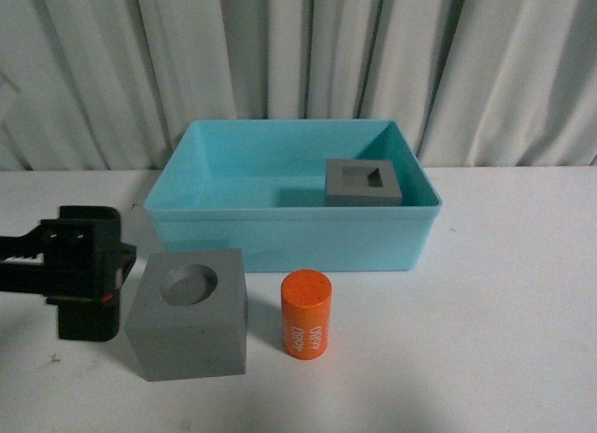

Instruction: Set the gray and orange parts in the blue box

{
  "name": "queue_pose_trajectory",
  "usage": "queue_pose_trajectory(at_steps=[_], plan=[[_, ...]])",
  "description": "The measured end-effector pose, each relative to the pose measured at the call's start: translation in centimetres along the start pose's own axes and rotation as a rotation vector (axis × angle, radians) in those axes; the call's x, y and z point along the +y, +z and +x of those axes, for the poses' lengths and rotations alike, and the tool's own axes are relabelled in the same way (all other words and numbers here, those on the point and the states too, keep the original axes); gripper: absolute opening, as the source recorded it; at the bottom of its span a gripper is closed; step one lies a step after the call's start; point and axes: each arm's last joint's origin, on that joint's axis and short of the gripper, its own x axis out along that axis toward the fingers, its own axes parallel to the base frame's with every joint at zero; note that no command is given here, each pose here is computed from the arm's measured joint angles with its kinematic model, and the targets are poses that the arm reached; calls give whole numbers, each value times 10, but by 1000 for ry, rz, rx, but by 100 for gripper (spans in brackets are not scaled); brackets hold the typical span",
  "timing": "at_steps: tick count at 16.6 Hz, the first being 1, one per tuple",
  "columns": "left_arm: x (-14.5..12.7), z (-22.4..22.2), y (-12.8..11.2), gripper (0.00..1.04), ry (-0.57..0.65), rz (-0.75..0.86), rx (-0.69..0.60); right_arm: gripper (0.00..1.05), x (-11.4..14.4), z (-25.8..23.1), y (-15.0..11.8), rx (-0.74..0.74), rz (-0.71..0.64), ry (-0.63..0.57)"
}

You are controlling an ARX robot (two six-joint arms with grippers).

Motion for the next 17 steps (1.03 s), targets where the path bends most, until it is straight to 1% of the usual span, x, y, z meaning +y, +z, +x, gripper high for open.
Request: queue_pose_trajectory(at_steps=[1, 2, 3, 12, 17], plan=[[-8, 33, 0, 98, 4, 60, 27, 98, 0, 0, 0, 0, 0, 0], [-18, 56, -8, 98, 5, 126, 57, 98, 0, 0, 0, 0, 0, 0], [-19, 63, -9, 98, 6, 136, 67, 98, 0, 0, 0, 0, 0, 0], [-17, 89, -12, 98, 39, 147, 104, 98, 0, 0, 0, 0, 0, 0], [-15, 97, -14, 98, 54, 147, 117, 98, 0, 0, 0, 0, 0, 0]])
